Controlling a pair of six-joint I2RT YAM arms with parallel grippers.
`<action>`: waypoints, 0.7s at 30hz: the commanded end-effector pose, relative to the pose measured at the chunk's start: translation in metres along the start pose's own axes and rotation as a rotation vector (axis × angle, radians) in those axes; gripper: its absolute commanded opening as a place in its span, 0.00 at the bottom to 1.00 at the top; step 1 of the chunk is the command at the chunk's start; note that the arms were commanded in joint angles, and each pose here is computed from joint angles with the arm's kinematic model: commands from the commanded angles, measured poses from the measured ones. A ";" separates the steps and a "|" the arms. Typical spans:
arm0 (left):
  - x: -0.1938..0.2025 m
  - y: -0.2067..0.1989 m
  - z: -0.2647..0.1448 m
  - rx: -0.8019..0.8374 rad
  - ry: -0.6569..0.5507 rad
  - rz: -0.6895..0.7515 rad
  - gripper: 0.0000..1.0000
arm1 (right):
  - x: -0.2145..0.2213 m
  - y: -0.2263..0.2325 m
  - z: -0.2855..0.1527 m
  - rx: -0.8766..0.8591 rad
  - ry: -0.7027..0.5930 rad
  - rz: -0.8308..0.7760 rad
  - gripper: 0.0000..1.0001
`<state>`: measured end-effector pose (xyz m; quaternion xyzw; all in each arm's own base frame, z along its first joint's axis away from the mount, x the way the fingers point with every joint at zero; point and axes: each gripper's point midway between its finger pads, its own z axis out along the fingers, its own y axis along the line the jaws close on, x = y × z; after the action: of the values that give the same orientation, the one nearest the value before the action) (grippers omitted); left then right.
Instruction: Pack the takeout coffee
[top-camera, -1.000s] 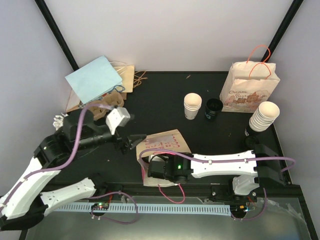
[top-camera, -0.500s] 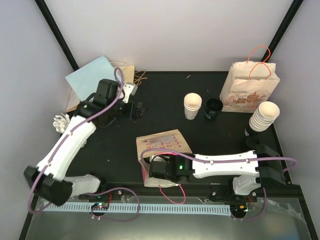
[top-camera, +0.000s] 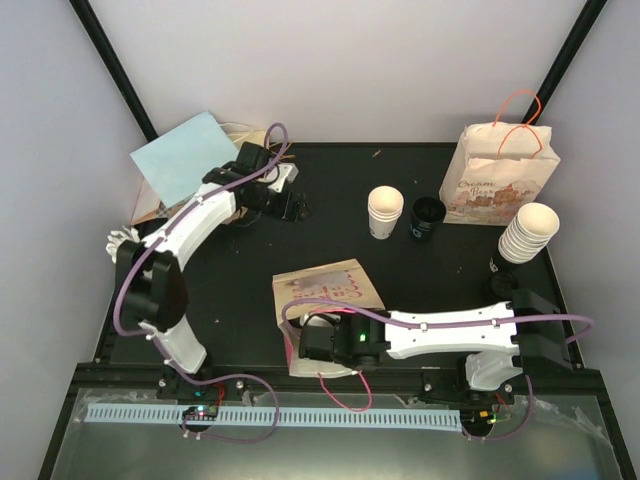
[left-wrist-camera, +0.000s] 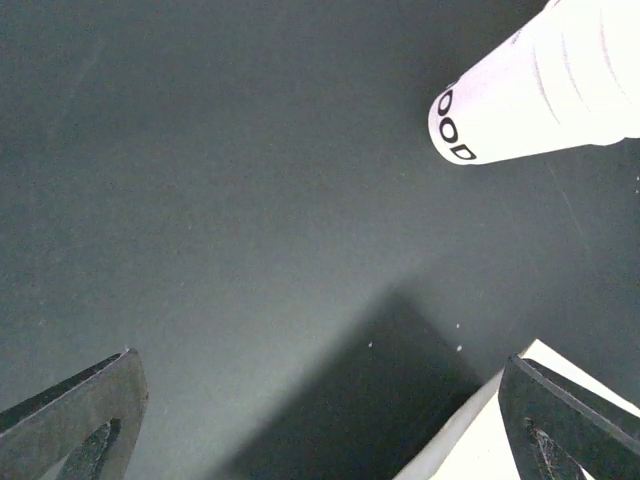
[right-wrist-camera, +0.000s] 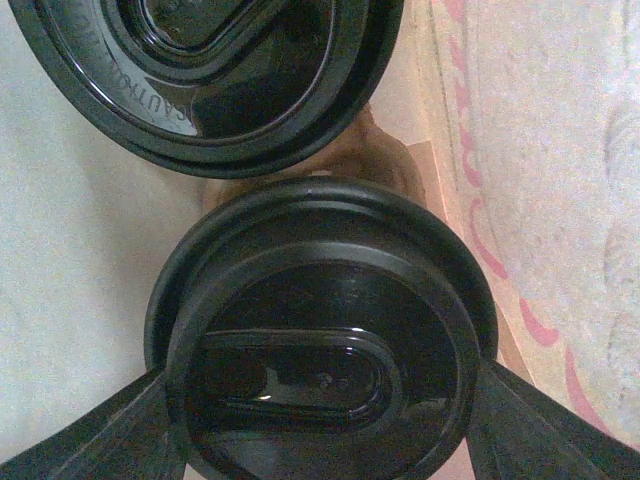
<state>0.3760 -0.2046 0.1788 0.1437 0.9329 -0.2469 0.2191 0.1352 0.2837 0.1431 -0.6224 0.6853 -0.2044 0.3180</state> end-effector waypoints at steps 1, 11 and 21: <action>-0.023 -0.004 0.016 0.059 -0.020 0.011 0.98 | 0.005 0.004 -0.001 -0.006 0.000 0.028 0.52; -0.030 0.005 0.052 0.080 0.027 -0.016 0.97 | 0.008 0.005 -0.003 -0.010 -0.008 0.046 0.52; -0.014 -0.001 0.084 0.151 0.122 -0.022 0.89 | 0.011 0.006 -0.004 -0.013 -0.006 0.059 0.52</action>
<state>0.4147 -0.2361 0.1184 0.1465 0.9351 -0.2832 0.1549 0.1322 0.2793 0.1429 -0.6103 0.6940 -0.1963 0.3276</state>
